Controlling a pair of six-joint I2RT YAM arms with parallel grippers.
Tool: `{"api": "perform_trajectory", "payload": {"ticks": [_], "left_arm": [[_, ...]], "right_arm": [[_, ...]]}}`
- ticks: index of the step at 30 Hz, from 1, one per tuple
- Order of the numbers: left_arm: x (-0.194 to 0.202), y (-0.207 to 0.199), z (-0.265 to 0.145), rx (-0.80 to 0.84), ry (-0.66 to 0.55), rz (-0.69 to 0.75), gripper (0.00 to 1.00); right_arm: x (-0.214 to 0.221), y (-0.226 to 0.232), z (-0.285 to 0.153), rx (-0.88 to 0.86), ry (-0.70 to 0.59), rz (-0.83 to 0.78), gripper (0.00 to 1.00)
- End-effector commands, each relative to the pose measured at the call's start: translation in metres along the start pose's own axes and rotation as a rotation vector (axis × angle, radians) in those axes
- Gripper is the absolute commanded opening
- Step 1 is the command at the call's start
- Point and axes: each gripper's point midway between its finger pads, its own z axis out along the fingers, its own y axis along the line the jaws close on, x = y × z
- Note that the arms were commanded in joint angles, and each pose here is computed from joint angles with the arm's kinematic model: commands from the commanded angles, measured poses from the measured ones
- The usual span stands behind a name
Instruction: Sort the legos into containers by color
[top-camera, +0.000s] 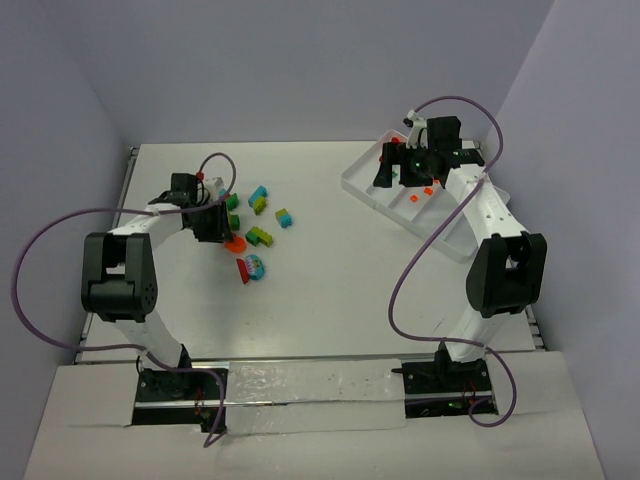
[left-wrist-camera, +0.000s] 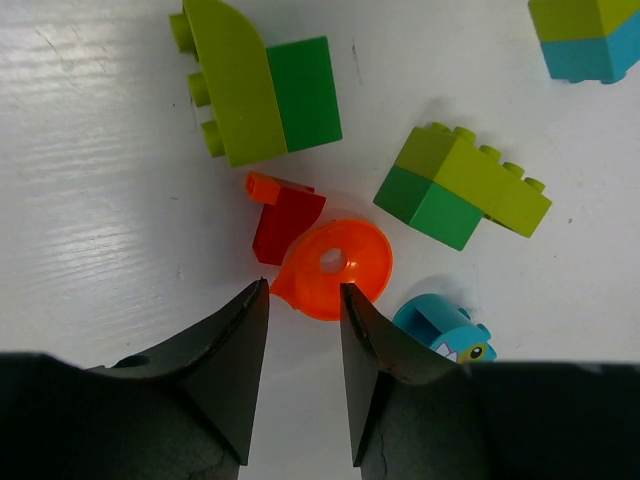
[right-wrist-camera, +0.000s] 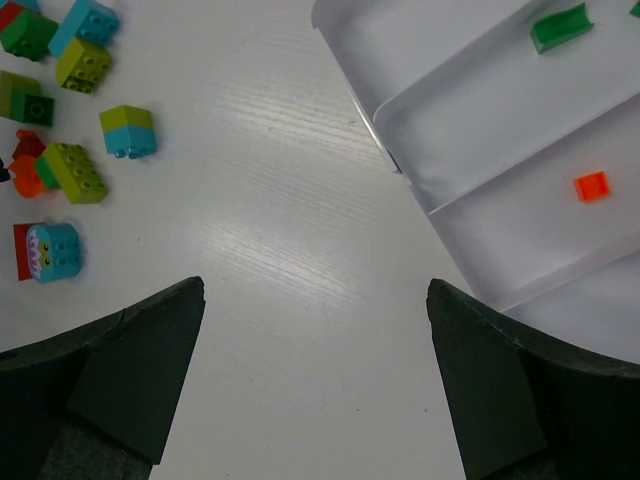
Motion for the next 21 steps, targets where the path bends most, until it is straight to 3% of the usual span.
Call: {"api": "perform_trajectory", "payload": {"ticks": [1, 15, 18, 19, 21], "left_arm": [[0.01, -0.005, 0.007, 0.039, 0.036, -0.033, 0.43], [0.016, -0.006, 0.013, 0.121, 0.062, -0.097, 0.32], [0.017, -0.006, 0.013, 0.12, 0.062, -0.101, 0.41], [0.017, -0.007, 0.013, 0.122, 0.058, -0.1, 0.48], [0.017, -0.008, 0.013, 0.128, 0.058, -0.1, 0.51]], "right_arm": [[-0.016, 0.009, -0.007, -0.027, -0.053, -0.017, 0.99], [-0.01, 0.024, -0.003, -0.092, -0.031, -0.016, 0.98], [-0.006, 0.031, -0.001, -0.111, -0.019, -0.027, 0.98], [-0.005, 0.033, 0.0, -0.114, -0.017, -0.029, 0.99], [-0.003, 0.037, 0.001, -0.125, -0.01, -0.031, 0.98]]}}
